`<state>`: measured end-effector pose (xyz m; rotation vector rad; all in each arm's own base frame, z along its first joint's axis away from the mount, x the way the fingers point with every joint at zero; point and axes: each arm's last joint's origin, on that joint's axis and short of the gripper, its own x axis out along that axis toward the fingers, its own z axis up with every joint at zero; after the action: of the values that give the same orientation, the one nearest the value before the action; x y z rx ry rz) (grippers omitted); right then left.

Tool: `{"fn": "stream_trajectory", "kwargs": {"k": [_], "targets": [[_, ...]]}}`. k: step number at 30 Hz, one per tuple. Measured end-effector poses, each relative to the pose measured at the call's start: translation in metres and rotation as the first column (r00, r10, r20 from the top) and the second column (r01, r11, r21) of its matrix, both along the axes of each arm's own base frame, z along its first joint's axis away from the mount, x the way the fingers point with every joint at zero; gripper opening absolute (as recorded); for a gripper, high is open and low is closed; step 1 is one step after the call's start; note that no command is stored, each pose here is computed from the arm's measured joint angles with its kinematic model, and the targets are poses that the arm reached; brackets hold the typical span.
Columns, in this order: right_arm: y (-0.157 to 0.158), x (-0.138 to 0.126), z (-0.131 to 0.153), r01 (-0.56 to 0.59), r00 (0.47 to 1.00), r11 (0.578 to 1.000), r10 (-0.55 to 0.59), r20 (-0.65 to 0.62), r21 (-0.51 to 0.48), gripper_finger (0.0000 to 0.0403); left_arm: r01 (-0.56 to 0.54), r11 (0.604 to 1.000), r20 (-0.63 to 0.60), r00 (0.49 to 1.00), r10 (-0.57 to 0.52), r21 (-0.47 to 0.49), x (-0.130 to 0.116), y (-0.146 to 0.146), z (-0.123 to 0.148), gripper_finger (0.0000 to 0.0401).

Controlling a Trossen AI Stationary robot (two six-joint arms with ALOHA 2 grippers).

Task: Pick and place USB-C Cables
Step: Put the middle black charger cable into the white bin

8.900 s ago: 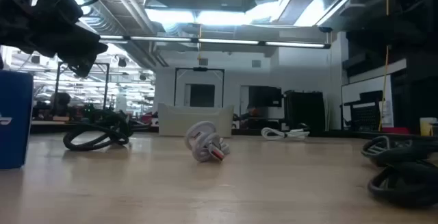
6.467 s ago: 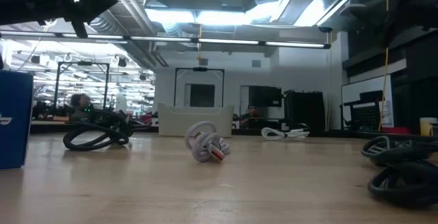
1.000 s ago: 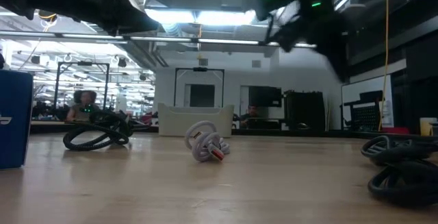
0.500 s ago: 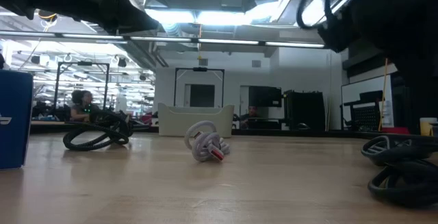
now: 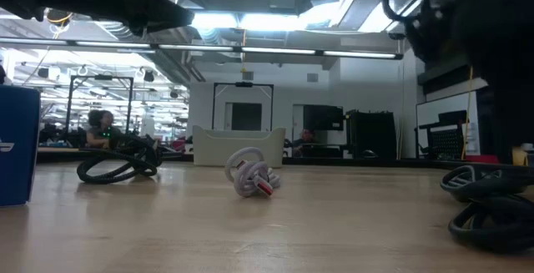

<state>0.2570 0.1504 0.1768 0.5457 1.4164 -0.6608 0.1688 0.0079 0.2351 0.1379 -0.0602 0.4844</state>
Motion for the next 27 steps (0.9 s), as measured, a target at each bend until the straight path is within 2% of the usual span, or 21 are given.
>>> {"fn": "stream_trajectory", "kwargs": {"k": [5, 13, 16, 20, 21, 22, 24, 25, 27], "targets": [[-0.006, -0.015, -0.023, 0.05, 0.998, 0.998, -0.053, -0.045, -0.049, 0.0209, 0.0, 1.0, 0.005, 1.0, 0.0, 0.0, 0.0, 0.0, 0.0, 0.0096], [-0.01, -0.027, -0.05, 0.072, 0.997, 0.997, -0.072, 0.008, 0.019, 0.0204, 0.0, 1.0, 0.018, 1.0, 0.0, 0.0, 0.0, 0.0, 0.002, 0.0096], [-0.01, -0.027, -0.051, 0.065, 0.998, 0.998, -0.065, 0.004, 0.017, 0.0171, 0.0, 1.0, 0.038, 0.999, 0.0, -0.001, 0.0, 0.0, 0.004, 0.0096], [-0.006, -0.02, -0.041, -0.005, 1.0, 1.0, 0.005, -0.005, -0.007, 0.0079, 0.0, 1.0, 0.052, 0.999, 0.001, -0.002, -0.001, 0.0, 0.005, 0.0096], [-0.008, -0.019, -0.038, -0.041, 0.999, 0.998, 0.041, -0.021, -0.037, 0.0056, 0.0, 1.0, 0.051, 0.999, 0.0, -0.002, -0.001, 0.0, 0.005, 0.0096], [-0.009, -0.018, -0.035, -0.071, 0.997, 0.995, 0.069, -0.024, -0.065, 0.0056, 0.0, 1.0, 0.051, 0.999, 0.0, -0.002, -0.001, 0.0, 0.005, 0.0096], [-0.008, -0.005, -0.023, -0.113, 0.991, 0.984, 0.12, 0.049, -0.136, 0.0056, -0.001, 1.0, 0.051, 0.999, 0.001, -0.002, -0.001, 0.0, 0.005, 0.0096], [-0.011, -0.001, -0.016, -0.118, 0.988, 0.973, 0.134, 0.072, -0.198, 0.0056, 0.0, 1.0, 0.052, 0.999, 0.0, -0.002, -0.001, 0.0, 0.005, 0.0096], [-0.02, 0.003, -0.004, -0.149, 0.982, 0.924, 0.179, 0.054, -0.352, 0.0056, -0.001, 1.0, 0.051, 0.999, 0.001, -0.002, -0.001, 0.0, 0.005, 0.0096]]}}
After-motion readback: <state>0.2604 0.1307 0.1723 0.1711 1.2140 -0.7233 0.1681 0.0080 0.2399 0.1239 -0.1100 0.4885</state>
